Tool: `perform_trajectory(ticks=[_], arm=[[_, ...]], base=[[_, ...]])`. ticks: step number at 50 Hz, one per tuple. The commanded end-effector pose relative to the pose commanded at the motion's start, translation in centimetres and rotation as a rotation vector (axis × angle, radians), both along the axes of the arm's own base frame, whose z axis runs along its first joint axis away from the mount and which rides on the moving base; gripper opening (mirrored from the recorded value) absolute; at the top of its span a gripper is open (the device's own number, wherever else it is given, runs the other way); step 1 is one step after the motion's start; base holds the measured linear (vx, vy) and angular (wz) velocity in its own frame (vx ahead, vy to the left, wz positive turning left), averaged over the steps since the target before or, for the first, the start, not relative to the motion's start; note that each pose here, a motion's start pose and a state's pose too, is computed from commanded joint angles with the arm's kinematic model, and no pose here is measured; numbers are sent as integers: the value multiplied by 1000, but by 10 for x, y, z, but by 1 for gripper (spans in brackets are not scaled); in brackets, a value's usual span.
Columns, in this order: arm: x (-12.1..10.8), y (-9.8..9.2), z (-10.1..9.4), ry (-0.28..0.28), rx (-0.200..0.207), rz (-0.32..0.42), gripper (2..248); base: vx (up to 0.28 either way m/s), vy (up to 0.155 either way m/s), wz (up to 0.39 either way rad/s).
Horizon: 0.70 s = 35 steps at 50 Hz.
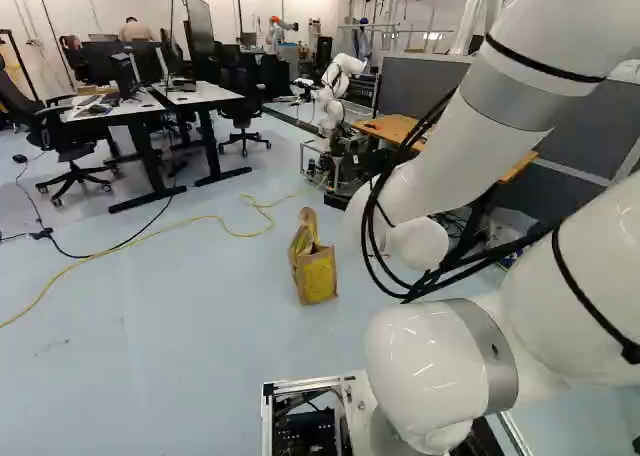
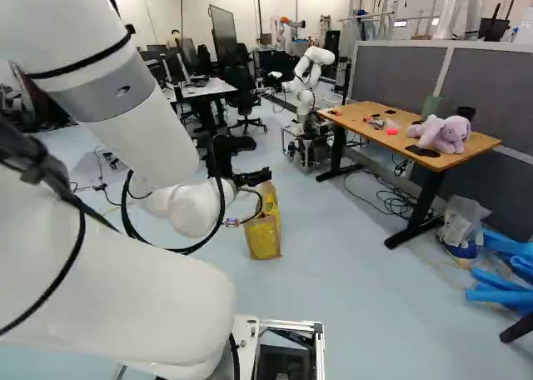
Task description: Pick up the bag on the ground and place it on the table
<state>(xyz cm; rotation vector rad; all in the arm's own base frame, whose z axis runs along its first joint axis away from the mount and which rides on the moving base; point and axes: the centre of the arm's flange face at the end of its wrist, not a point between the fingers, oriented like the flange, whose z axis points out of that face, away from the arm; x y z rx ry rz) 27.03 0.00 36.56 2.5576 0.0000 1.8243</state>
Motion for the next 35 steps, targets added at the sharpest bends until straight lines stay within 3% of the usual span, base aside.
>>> perform_trajectory(ticks=[35], arm=[[0, 0, 0, 0, 0, 0, 247]], base=[[175, 54, -28]])
